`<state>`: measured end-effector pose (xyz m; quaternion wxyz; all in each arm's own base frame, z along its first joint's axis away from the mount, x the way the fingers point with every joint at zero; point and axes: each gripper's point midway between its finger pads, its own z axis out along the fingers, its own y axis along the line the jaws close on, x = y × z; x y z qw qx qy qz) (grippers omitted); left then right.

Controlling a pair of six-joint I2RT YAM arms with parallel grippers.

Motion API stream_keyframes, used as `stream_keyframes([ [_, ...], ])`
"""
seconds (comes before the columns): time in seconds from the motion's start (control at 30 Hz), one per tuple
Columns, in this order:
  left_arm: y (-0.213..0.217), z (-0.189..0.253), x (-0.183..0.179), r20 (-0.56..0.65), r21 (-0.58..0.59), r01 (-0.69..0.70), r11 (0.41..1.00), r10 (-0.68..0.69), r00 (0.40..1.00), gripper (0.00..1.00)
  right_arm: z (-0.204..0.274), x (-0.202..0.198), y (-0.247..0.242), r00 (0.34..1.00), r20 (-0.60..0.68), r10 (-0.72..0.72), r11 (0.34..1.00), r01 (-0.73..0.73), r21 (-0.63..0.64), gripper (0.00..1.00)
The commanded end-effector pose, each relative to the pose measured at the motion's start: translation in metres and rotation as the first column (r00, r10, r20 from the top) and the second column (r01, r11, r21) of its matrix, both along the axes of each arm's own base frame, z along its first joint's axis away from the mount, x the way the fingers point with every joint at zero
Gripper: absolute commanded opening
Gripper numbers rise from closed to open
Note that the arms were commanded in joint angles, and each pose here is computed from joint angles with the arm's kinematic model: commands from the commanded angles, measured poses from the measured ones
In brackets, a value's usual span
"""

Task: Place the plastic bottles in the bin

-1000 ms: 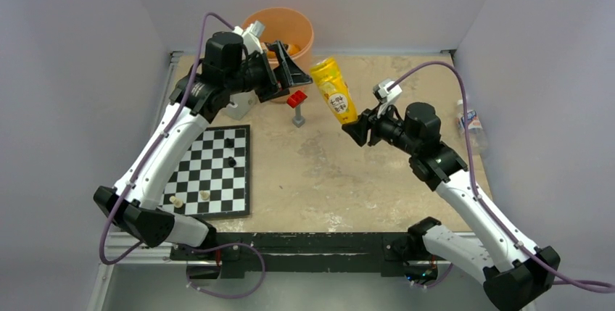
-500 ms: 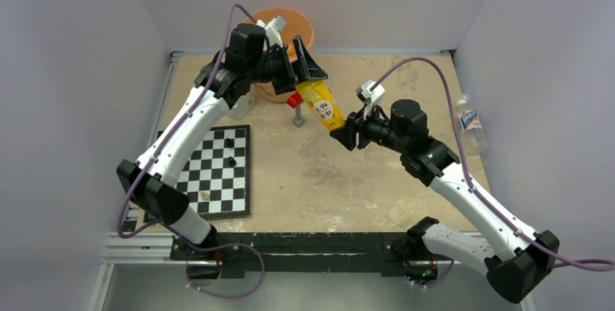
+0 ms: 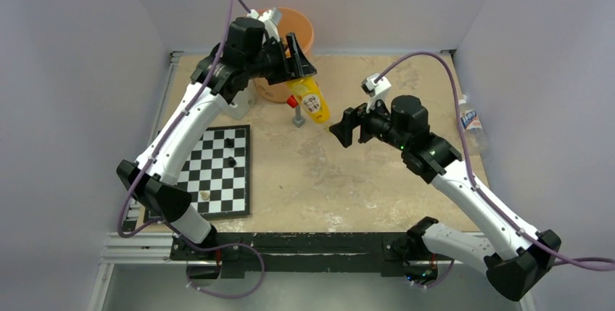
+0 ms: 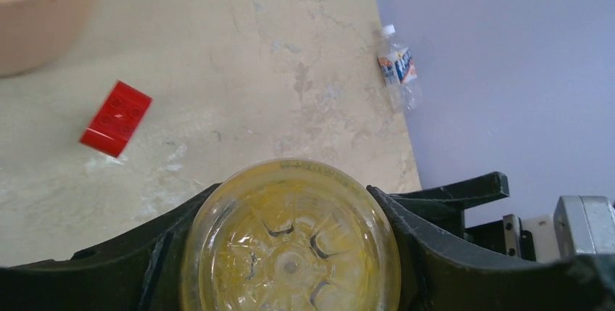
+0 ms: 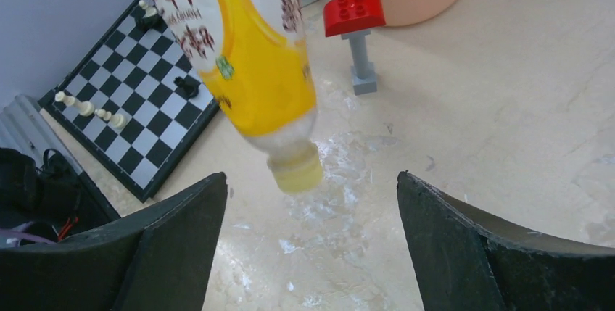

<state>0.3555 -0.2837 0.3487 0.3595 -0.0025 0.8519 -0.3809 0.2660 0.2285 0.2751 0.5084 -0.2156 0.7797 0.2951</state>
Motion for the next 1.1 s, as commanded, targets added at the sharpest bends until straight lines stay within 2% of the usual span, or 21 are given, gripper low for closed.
stream_keyframes([
  [0.0,0.036,0.077,0.012,0.282,0.080,-0.116,0.990,0.089,0.955,0.07,0.071,-0.002,-0.027,0.979,0.162,-0.122,0.990,0.110,0.083,0.91],
  [0.07,0.045,0.096,0.020,0.340,0.103,-0.155,0.983,0.112,0.934,0.00,0.091,-0.006,-0.035,0.966,0.215,-0.141,0.988,0.123,0.094,0.92],
  [0.17,0.063,0.127,0.039,0.435,0.124,-0.242,0.962,0.167,0.885,0.00,0.112,-0.007,-0.050,0.945,0.264,-0.196,0.980,0.176,0.096,0.93],
  [0.23,0.080,0.155,0.051,0.515,0.104,-0.323,0.941,0.227,0.826,0.00,0.118,-0.003,-0.062,0.926,0.276,-0.259,0.966,0.241,0.097,0.94],
  [0.3,0.101,0.182,0.064,0.607,0.074,-0.423,0.903,0.296,0.738,0.00,0.119,0.000,-0.072,0.908,0.282,-0.308,0.951,0.294,0.093,0.94],
  [0.37,0.119,0.189,0.087,0.684,0.058,-0.542,0.838,0.362,0.633,0.00,0.118,0.002,-0.077,0.899,0.284,-0.333,0.943,0.320,0.094,0.95],
  [0.47,0.128,0.195,0.116,0.732,0.006,-0.612,0.791,0.414,0.542,0.00,0.113,0.005,-0.079,0.896,0.278,-0.347,0.938,0.339,0.077,0.96],
  [0.57,0.128,0.183,0.142,0.742,0.029,-0.653,0.756,0.422,0.521,0.00,0.107,0.007,-0.083,0.890,0.268,-0.370,0.928,0.368,0.060,0.96],
  [0.77,0.132,0.123,0.188,0.706,0.160,-0.713,0.682,0.426,0.566,0.00,0.100,0.013,-0.103,0.845,0.264,-0.466,0.880,0.473,0.040,0.97],
  [0.8,0.134,0.114,0.192,0.696,0.173,-0.719,0.673,0.433,0.573,0.14,0.097,0.015,-0.108,0.832,0.261,-0.490,0.866,0.500,0.034,0.97],
  [0.83,0.135,0.104,0.195,0.685,0.198,-0.718,0.668,0.430,0.588,0.38,0.095,0.017,-0.113,0.821,0.263,-0.506,0.854,0.520,0.018,0.98],
  [0.87,0.132,0.098,0.193,0.672,0.233,-0.701,0.674,0.410,0.617,0.69,0.091,0.021,-0.118,0.814,0.264,-0.517,0.842,0.539,-0.013,0.98],
  [0.9,0.128,0.096,0.188,0.655,0.254,-0.670,0.698,0.385,0.650,0.94,0.087,0.025,-0.125,0.803,0.266,-0.533,0.825,0.564,-0.047,0.98],
  [0.93,0.122,0.103,0.180,0.647,0.251,-0.633,0.733,0.360,0.673,0.99,0.082,0.029,-0.133,0.791,0.274,-0.547,0.806,0.586,-0.083,0.98],
  [1.0,0.112,0.119,0.161,0.643,0.224,-0.572,0.789,0.321,0.695,1.00,0.073,0.040,-0.149,0.774,0.280,-0.568,0.774,0.618,-0.139,0.98],
  [1.07,0.109,0.128,0.142,0.642,0.219,-0.543,0.811,0.299,0.706,1.00,0.061,0.051,-0.170,0.752,0.277,-0.598,0.738,0.651,-0.178,0.98],
])
